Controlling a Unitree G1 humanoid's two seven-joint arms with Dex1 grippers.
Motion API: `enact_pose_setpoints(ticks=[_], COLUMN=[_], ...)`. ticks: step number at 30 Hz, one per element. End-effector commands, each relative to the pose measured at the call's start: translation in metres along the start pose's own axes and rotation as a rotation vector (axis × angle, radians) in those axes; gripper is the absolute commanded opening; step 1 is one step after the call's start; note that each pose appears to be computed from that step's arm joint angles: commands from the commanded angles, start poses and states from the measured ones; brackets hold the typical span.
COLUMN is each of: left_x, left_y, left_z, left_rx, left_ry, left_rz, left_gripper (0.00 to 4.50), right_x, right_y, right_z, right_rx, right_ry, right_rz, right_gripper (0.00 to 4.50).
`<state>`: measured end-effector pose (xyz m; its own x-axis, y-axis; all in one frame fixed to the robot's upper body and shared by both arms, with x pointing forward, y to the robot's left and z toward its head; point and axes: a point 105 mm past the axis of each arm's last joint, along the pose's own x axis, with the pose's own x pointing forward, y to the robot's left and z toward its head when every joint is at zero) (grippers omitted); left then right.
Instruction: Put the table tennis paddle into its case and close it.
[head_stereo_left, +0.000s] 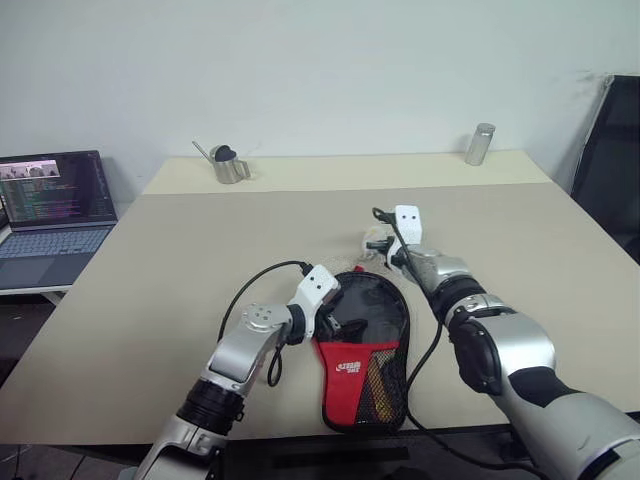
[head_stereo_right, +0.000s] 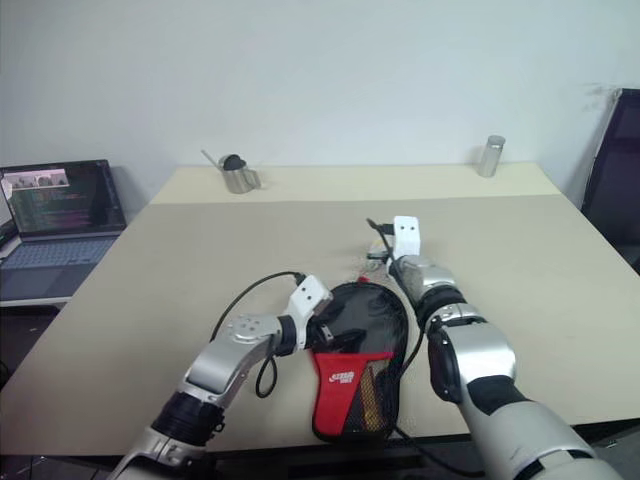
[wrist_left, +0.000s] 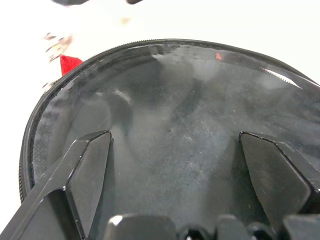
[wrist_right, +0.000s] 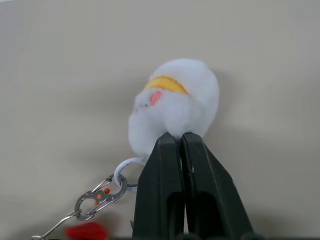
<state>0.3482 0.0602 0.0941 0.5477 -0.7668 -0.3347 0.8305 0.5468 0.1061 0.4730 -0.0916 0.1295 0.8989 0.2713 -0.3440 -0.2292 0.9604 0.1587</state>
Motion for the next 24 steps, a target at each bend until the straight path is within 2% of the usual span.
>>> enact_pose_setpoints(ticks=[1,7,14,19,22,24], left_x=[0.003,0.005,0.007,0.010,0.011,0.012], left_y=[-0.001,0.002,0.004,0.004,0.005,0.006], left_z=[0.008,0.008,0.008,0.008,0.010,0.010], left_rx=[0.026,0.033,0.040,0.043,0.045,0.047], left_ry=[-0.021,-0.019,-0.019,-0.018,-0.022,-0.022], left_rz=[-0.014,-0.018,-0.022,-0.028,-0.030,-0.029], left_gripper=[4.50,4.50,4.50,4.50,4.50,4.50], right_x=[-0.008,-0.023,-0.054,-0.062,-0.059,-0.054], right_y=[-0.017,-0.042,-0.065,-0.057,-0.043,-0.035], right_z=[0.023,0.025,0.024,0.033,0.047,0.053], right_rx=[-0.053,-0.132,-0.269,-0.325,-0.322,-0.304], right_ry=[-0.056,-0.034,0.012,-0.029,-0.086,-0.110], right_rz=[-0.016,0.019,0.104,0.174,0.208,0.206], right_gripper=[0.03,0.03,0.03,0.03,0.61,1.29])
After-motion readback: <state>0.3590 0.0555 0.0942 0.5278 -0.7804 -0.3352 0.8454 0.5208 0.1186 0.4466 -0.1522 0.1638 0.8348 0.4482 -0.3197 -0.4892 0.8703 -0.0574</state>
